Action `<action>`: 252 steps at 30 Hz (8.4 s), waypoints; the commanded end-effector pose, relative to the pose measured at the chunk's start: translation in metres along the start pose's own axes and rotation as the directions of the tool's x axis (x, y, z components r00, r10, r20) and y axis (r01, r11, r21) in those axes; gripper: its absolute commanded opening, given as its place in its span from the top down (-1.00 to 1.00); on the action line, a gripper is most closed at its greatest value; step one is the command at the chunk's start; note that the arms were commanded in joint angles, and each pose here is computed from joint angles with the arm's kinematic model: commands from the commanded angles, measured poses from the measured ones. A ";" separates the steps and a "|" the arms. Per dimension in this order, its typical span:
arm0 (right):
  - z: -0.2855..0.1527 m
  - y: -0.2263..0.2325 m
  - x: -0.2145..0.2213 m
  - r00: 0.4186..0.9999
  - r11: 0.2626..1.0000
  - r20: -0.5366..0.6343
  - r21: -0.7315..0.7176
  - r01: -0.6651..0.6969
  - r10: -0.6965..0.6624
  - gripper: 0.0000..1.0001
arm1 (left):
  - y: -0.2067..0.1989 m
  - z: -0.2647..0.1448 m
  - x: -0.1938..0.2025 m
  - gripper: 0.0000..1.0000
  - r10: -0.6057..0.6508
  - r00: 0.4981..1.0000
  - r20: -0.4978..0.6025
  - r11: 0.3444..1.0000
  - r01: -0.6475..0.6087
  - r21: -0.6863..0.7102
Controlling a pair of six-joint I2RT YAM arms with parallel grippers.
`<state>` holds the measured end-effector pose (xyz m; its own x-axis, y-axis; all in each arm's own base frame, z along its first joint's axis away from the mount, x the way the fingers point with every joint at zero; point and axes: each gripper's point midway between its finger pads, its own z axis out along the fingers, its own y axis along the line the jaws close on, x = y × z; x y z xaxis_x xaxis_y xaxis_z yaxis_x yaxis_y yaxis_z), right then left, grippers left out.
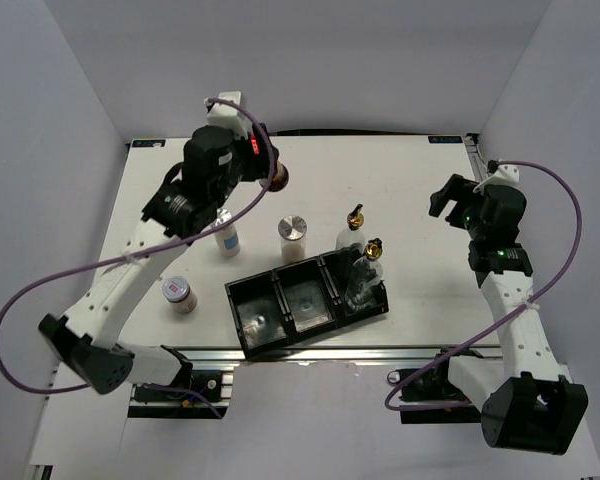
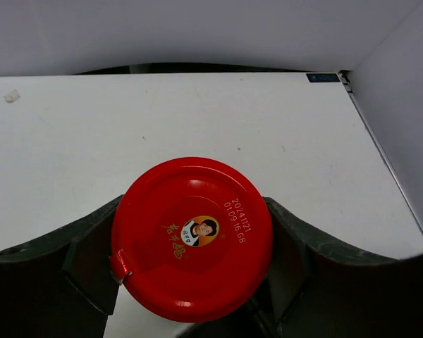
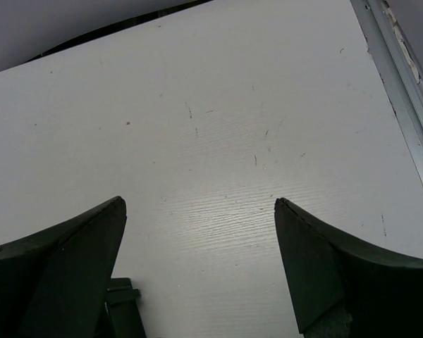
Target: Organize the condiment bottles
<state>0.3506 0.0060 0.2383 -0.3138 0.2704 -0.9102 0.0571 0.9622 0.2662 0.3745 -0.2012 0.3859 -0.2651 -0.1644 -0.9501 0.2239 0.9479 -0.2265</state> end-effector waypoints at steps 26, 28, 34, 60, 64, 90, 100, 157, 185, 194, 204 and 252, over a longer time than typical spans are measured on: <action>0.004 0.003 -0.011 1.000 1.000 0.028 -0.026 0.012 -0.011 -0.79 | -0.109 -0.064 0.194 1.00 0.288 0.924 -0.251 0.952 -0.249 0.177; 0.004 0.003 -0.012 0.999 1.000 0.031 -0.028 0.011 -0.010 -0.79 | -0.107 -0.061 0.198 1.00 0.282 0.926 -0.252 0.956 -0.248 0.160; 0.004 0.004 -0.010 1.000 0.999 0.028 -0.034 0.011 -0.010 -0.79 | -0.089 -0.057 0.206 1.00 0.271 0.933 -0.236 0.963 -0.259 0.081; 0.003 0.007 -0.007 0.999 0.998 0.031 -0.060 0.011 -0.010 -0.79 | -0.059 -0.019 0.262 -0.37 0.158 0.939 -0.306 0.987 -0.160 0.018; 0.003 0.008 -0.007 0.999 0.998 0.035 -0.062 0.015 -0.013 -0.79 | -0.056 -0.019 0.270 -0.50 0.151 0.934 -0.324 0.988 -0.156 0.010; 0.005 0.006 0.001 1.000 0.997 0.002 -0.065 0.029 -0.029 -0.79 | -0.021 -0.078 0.181 -0.96 0.032 0.958 -0.286 0.989 -0.071 -0.127; 0.004 0.013 0.003 1.000 0.994 -0.006 -0.102 0.027 -0.028 -0.79 | 0.092 -0.045 0.184 -0.96 -0.256 0.912 -0.320 0.864 0.067 -0.499; 0.013 -0.026 0.012 0.994 0.996 -0.078 0.048 -0.078 0.081 -0.79 | 0.039 -0.074 0.145 1.00 -0.137 0.935 -0.327 0.960 0.045 -0.275; 0.007 -0.025 0.007 0.996 0.997 -0.060 0.027 -0.071 0.073 -0.79 | -0.102 -0.107 0.254 0.83 0.316 0.789 -0.526 0.941 -0.189 0.282; 0.004 -0.024 0.004 0.997 0.997 -0.042 0.023 -0.068 0.069 -0.79 | -0.102 -0.093 0.273 0.34 0.295 0.804 -0.517 0.950 -0.186 0.252; 0.004 -0.022 0.004 0.997 0.998 -0.039 0.012 -0.068 0.068 -0.79 | -0.087 -0.084 0.306 -0.09 0.332 0.744 -0.580 0.943 -0.271 0.192; -0.001 -0.019 0.001 0.999 0.999 -0.016 -0.007 -0.050 0.049 -0.79 | -0.027 0.036 0.178 -0.96 0.108 0.903 -0.416 0.987 -0.147 -0.063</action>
<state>0.3442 -0.0100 0.2152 -0.3845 0.3375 -0.8592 0.0899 0.9400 0.3290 0.3455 -0.2612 0.2095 -0.6120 0.0579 -0.7888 0.1789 0.9816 -0.0668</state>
